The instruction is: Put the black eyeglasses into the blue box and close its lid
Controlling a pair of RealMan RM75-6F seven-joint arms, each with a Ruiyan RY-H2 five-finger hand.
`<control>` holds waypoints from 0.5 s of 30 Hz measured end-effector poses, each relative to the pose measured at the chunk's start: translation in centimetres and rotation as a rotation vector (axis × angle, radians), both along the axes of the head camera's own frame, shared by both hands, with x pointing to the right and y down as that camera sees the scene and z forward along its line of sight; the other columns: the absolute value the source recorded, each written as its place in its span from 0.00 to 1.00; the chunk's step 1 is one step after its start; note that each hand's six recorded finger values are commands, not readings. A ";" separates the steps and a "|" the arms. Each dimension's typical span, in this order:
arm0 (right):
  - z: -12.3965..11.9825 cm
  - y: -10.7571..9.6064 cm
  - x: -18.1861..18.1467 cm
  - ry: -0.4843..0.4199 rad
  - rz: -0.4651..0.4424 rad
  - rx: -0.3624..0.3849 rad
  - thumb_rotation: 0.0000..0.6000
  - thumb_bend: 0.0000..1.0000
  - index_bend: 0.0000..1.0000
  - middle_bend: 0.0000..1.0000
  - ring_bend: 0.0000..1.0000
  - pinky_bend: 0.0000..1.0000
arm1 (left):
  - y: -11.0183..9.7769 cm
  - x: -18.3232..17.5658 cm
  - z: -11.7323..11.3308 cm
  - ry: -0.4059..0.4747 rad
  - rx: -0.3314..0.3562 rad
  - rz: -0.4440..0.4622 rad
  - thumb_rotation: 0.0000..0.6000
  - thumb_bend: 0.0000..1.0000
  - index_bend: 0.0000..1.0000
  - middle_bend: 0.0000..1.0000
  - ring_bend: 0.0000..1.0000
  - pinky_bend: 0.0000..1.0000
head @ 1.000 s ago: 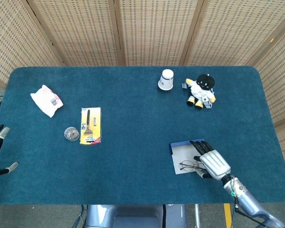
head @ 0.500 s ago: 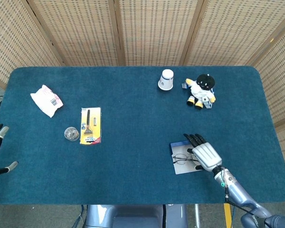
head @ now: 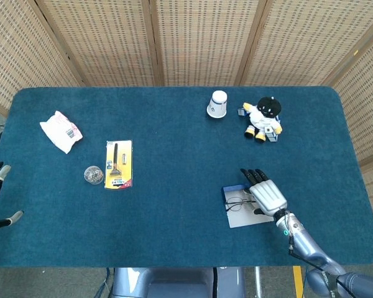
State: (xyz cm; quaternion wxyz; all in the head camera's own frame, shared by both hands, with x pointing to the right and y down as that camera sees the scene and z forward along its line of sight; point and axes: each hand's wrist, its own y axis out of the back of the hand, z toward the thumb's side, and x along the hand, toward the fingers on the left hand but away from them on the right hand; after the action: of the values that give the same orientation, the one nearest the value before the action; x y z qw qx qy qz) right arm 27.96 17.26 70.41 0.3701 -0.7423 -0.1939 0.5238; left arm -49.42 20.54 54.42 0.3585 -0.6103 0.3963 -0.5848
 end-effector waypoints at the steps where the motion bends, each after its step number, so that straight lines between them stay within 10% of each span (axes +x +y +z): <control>1: 0.2 -0.2 0.0 0.006 0.003 0.001 1.00 0.57 0.65 0.00 0.00 0.06 | 0.0 0.0 0.0 0.000 -0.001 -0.001 1.00 0.00 0.00 0.00 0.00 0.00; 15: 1.0 -1.1 1.1 0.084 -0.019 0.011 1.00 0.57 0.65 0.00 0.00 0.07 | 0.0 -0.1 0.0 0.003 -0.001 -0.003 1.00 0.00 0.00 0.00 0.00 0.00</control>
State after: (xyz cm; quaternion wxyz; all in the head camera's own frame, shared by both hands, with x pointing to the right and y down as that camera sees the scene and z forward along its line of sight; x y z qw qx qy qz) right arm 29.10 16.16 71.42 0.3870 -0.7193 -0.1741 0.5500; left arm -49.50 20.49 54.41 0.3568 -0.6108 0.3974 -0.5845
